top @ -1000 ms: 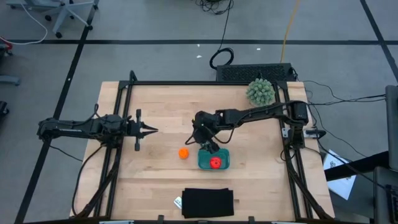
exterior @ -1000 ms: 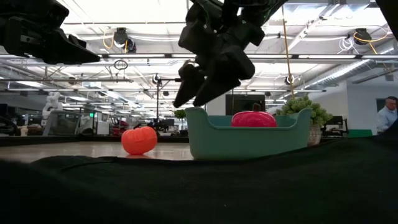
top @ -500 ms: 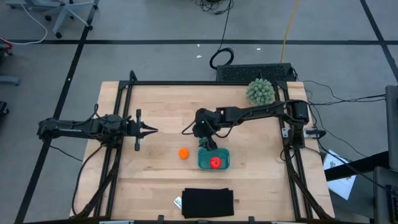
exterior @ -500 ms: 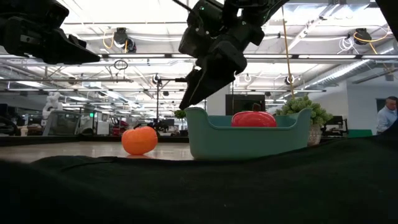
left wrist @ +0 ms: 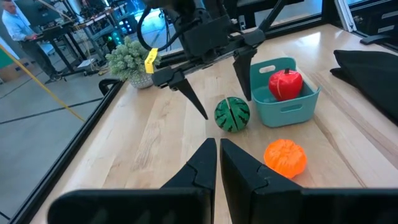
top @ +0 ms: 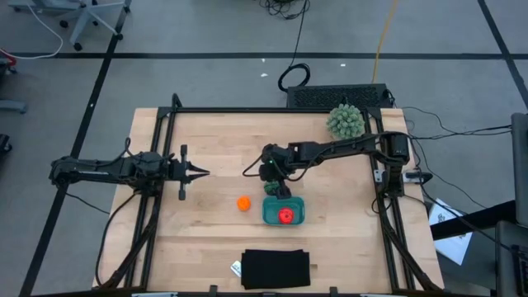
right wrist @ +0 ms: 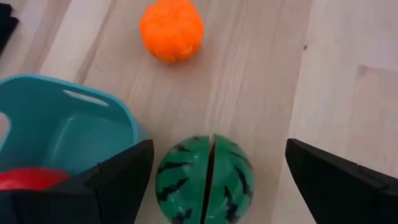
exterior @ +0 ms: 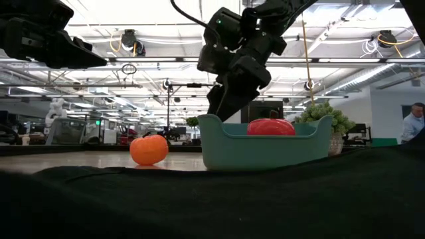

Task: Pick and placing Produce into tupperware
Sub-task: Put the watermelon into the blue bin

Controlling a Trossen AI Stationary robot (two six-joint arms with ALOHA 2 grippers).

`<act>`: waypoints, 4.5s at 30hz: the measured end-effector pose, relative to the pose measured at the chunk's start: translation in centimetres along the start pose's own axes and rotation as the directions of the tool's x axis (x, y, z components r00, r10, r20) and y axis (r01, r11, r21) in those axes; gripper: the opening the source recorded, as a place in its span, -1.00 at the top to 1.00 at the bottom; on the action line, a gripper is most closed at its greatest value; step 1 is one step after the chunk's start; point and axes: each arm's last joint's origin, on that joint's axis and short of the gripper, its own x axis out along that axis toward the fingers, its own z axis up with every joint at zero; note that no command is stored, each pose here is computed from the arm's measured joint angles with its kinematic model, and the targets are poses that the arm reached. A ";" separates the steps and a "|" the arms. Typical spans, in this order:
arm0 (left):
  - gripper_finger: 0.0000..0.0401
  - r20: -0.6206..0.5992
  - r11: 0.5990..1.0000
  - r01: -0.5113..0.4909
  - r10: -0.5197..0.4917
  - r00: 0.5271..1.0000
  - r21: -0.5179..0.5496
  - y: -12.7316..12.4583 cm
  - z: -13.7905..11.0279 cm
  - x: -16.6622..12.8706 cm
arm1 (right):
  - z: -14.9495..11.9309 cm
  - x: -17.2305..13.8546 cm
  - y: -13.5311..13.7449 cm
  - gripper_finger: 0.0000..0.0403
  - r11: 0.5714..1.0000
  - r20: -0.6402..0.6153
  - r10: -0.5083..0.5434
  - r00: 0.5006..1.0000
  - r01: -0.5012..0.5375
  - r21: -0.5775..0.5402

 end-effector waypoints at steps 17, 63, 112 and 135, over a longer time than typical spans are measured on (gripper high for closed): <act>0.87 0.000 1.000 0.000 0.000 1.000 -0.004 0.0 0.0 0.0 | -1.0 0.4 0.1 -0.77 1.000 -0.029 0.009 1.000 -0.009 0.021; 0.87 0.000 1.000 0.000 0.000 1.000 -0.003 0.0 0.0 0.0 | -1.1 0.1 -0.5 -0.04 1.000 -0.019 0.027 0.999 -0.027 -0.001; 0.87 -0.002 1.000 0.023 -0.023 1.000 -0.014 -0.1 -0.1 0.0 | -4.0 -10.8 -1.2 -0.78 0.974 -0.285 -0.131 0.949 0.178 0.143; 0.87 0.000 0.999 0.027 -0.027 1.000 -0.019 -0.1 0.0 0.0 | -6.3 -8.3 0.1 -0.78 0.970 -0.278 -0.091 0.956 0.023 -0.241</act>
